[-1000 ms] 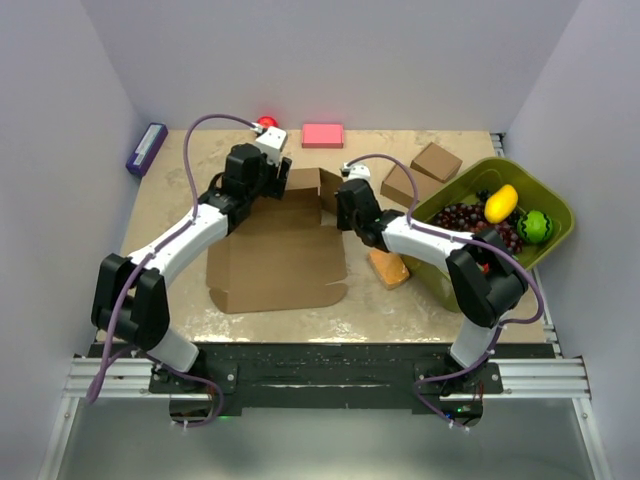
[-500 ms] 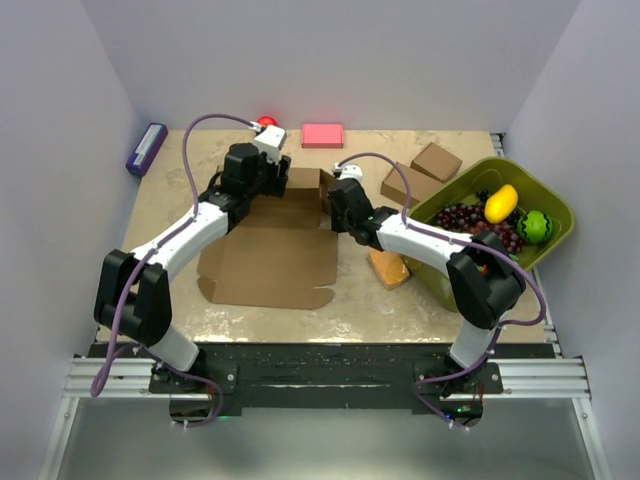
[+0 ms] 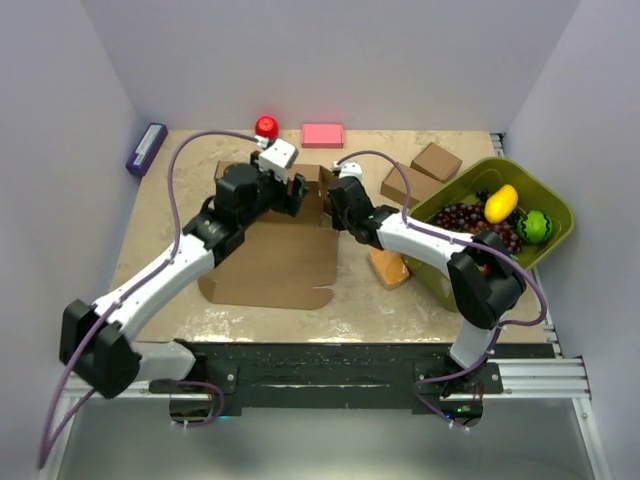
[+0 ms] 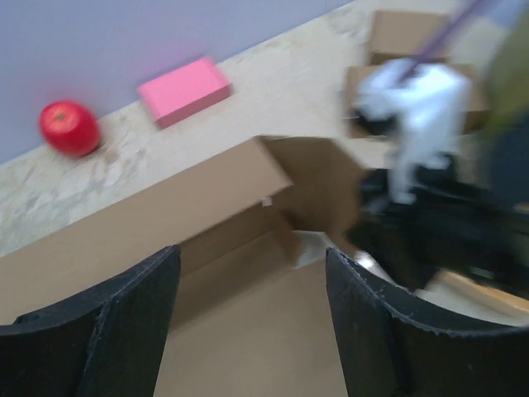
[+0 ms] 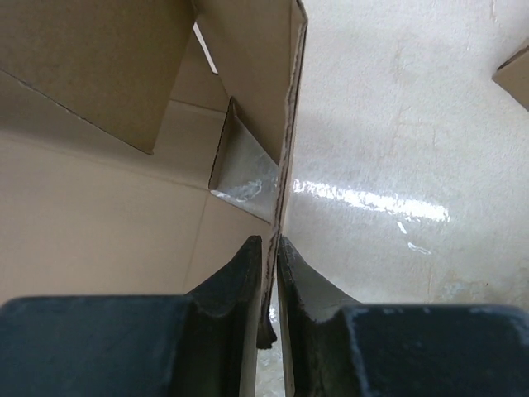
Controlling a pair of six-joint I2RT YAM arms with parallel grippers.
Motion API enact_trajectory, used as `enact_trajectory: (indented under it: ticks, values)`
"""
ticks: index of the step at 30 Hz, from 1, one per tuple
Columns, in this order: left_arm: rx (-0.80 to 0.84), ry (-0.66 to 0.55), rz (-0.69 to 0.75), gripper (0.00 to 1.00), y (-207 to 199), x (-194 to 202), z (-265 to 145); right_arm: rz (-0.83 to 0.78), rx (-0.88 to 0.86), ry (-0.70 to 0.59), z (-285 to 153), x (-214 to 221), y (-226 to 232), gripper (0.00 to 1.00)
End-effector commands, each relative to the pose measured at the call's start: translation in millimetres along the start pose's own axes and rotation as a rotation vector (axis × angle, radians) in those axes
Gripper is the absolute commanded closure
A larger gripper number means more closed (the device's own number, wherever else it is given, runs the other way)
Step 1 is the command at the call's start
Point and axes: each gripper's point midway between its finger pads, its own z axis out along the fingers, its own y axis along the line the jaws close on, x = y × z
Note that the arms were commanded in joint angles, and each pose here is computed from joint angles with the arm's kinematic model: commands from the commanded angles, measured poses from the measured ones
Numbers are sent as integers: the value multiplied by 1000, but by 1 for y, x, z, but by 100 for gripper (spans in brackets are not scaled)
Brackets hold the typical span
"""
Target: Fold the paper box
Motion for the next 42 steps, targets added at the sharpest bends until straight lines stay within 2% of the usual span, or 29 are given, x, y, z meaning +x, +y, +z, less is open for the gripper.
enact_trajectory:
  ticks: [1,2,4,5,6,7,8,11,16,20,24,36,39,42]
  values:
    - [52,-70,-72,27,-49,-9,-32,12,-50,-100,-11,-41,-2,85]
    - [55,-31,-104,27,-55,19,-39,4,-53,-102,-12,-43,-4,85]
    - [82,-52,-209,30,-64,39,-42,5,-70,-111,-13,-48,-7,85]
    - [103,-3,-229,30,-70,74,-42,2,-75,-113,-14,-50,-7,85]
    - [157,-9,-272,30,-82,79,-41,-7,-77,-114,-14,-52,-8,85]
    - [170,21,-279,31,-86,93,-39,-10,-78,-115,-14,-52,-8,85]
    - [161,97,-277,32,-89,123,-31,-18,-84,-114,-15,-53,-6,85]
    - [147,204,-269,36,-91,168,-20,-18,-77,-109,-16,-52,-9,85]
    - [181,227,-279,37,-101,200,-9,-7,-95,-99,-16,-51,-5,86]
    - [202,329,-313,39,-110,249,-5,3,-104,-83,-15,-50,-2,89]
    - [230,375,-348,40,-119,270,-2,3,-112,-62,-17,-50,0,95]
    - [140,548,-322,46,-114,321,-6,-24,-58,-60,-22,-62,-7,98]
    - [147,522,-316,46,-115,311,-3,-48,-35,-56,-20,-62,-11,99]
    - [193,452,-318,44,-121,282,3,-50,-33,-47,-20,-58,-12,99]
